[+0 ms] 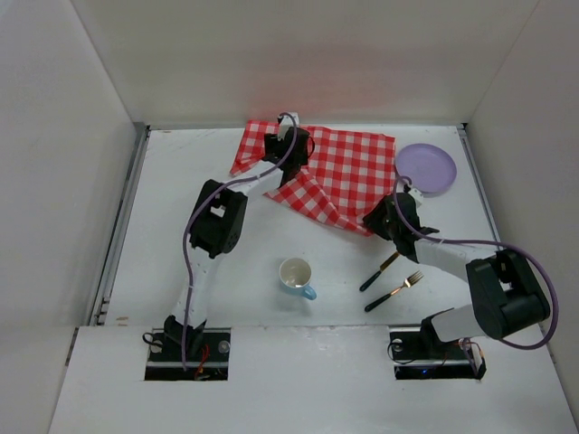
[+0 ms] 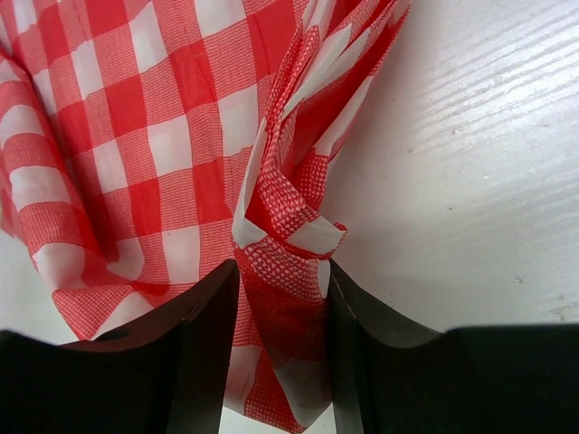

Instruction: Set the dinner table for one person

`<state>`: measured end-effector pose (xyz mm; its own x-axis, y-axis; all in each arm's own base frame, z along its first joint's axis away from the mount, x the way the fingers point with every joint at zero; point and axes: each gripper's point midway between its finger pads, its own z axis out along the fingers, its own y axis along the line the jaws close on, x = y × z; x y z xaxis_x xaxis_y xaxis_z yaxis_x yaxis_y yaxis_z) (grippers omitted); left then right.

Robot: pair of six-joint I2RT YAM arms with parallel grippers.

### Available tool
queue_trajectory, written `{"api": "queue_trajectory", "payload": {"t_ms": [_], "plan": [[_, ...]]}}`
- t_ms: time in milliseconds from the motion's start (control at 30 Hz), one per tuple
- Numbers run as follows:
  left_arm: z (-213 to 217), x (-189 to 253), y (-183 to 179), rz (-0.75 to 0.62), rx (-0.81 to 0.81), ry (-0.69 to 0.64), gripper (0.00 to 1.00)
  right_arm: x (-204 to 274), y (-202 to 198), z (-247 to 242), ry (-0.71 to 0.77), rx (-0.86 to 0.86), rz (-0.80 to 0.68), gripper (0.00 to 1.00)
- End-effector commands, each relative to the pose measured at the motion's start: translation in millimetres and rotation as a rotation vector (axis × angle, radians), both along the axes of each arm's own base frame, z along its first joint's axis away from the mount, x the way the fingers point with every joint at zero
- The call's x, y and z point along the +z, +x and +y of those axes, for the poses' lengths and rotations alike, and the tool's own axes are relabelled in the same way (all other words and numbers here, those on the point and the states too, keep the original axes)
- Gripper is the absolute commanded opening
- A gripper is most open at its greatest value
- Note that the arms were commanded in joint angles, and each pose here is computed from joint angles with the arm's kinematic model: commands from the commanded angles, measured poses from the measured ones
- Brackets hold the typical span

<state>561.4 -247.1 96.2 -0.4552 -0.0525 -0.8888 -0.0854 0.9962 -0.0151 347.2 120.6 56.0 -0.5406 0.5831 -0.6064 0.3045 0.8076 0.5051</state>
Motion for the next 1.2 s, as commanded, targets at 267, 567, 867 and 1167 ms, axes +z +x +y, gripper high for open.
{"api": "queue_trajectory", "payload": {"t_ms": [267, 567, 867, 1167], "plan": [[18, -14, 40, 0.042, 0.012, 0.128, 0.64, 14, 10, 21, 0.064, 0.069, -0.089, 0.48], [35, -4, 42, 0.027, 0.052, 0.113, 0.23, 13, 10, 23, 0.069, 0.074, -0.085, 0.49], [63, 68, 16, -0.11, 0.11, 0.009, 0.05, 18, 11, 23, 0.081, 0.065, -0.102, 0.33], [119, 94, -51, -0.199, 0.224, -0.128, 0.04, 55, 27, 25, 0.101, 0.035, -0.156, 0.16]]}}
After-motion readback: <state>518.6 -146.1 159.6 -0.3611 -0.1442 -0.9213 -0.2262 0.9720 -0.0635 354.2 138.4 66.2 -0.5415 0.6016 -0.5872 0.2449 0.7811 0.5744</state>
